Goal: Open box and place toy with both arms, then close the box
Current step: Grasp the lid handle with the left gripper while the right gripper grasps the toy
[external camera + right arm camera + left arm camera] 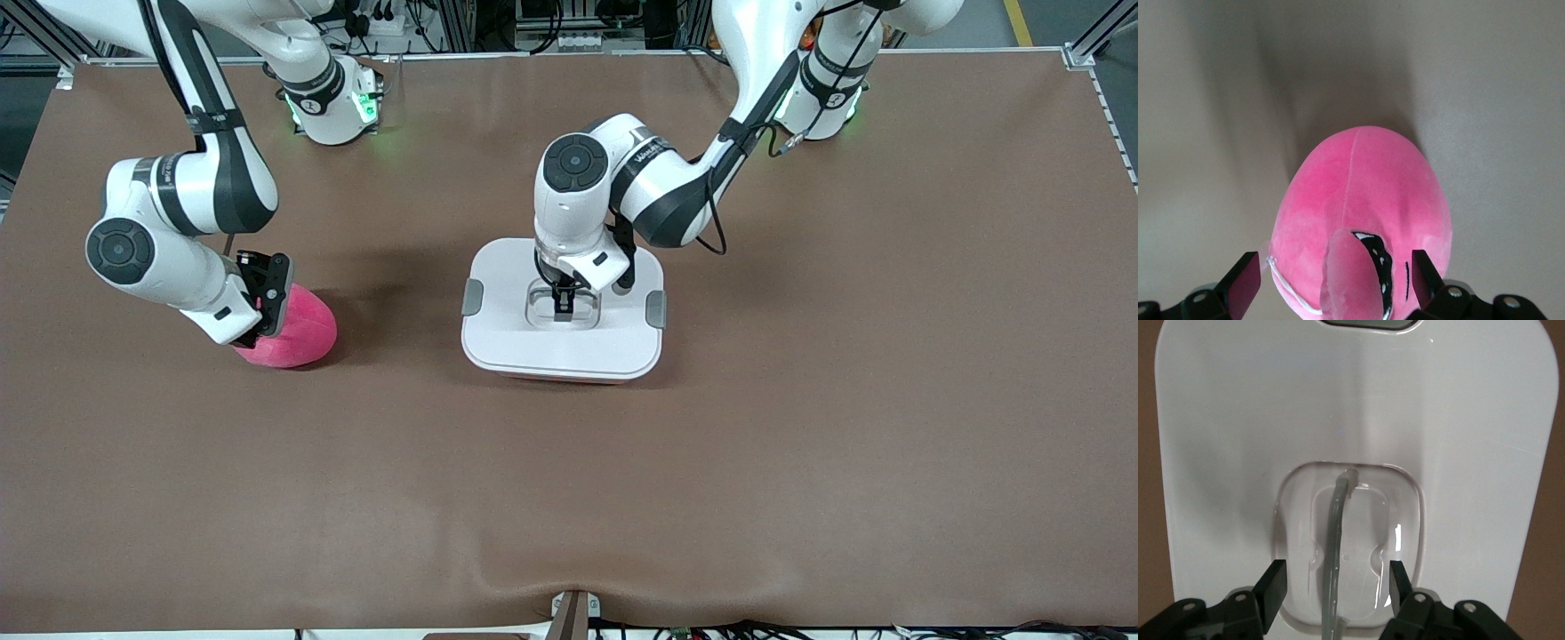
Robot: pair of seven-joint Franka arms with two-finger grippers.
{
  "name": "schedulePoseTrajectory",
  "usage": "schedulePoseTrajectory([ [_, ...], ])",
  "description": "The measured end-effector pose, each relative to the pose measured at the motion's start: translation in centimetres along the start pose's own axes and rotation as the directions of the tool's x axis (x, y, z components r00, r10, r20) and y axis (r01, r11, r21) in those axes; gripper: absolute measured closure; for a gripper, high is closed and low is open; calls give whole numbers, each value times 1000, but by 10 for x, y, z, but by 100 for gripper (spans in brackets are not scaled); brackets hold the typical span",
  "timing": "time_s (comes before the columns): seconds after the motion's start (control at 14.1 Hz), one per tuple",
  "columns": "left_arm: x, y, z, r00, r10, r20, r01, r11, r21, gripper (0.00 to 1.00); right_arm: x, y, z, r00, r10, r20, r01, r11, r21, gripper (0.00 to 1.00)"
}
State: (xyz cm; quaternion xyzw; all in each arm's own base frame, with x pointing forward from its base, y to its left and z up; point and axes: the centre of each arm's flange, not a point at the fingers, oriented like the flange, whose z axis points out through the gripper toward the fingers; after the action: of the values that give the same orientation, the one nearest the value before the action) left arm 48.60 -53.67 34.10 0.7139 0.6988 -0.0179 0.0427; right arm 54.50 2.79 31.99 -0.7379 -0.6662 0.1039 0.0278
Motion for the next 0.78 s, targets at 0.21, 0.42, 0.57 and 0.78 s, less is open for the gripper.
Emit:
schedulePoseTrajectory([
  [0.21,0,1,0,1000,7,-8,-7,1000,-9,40,-5,1,1,1000,-6,1,6,1000,1,29],
  [0.42,1,0,0,1000,8,-9,-8,1000,-9,49,-7,1,1,1000,-5,0,5,1000,0,64],
  [0.57,1,0,1,1000,8,-14,-8,1000,-5,51,-7,2,0,1000,-4,0,4,1000,-3,81],
  [0.78,0,-5,3,999,15,-34,-15,1000,14,56,-9,6,-5,1000,8,-5,-8,1000,-23,89],
])
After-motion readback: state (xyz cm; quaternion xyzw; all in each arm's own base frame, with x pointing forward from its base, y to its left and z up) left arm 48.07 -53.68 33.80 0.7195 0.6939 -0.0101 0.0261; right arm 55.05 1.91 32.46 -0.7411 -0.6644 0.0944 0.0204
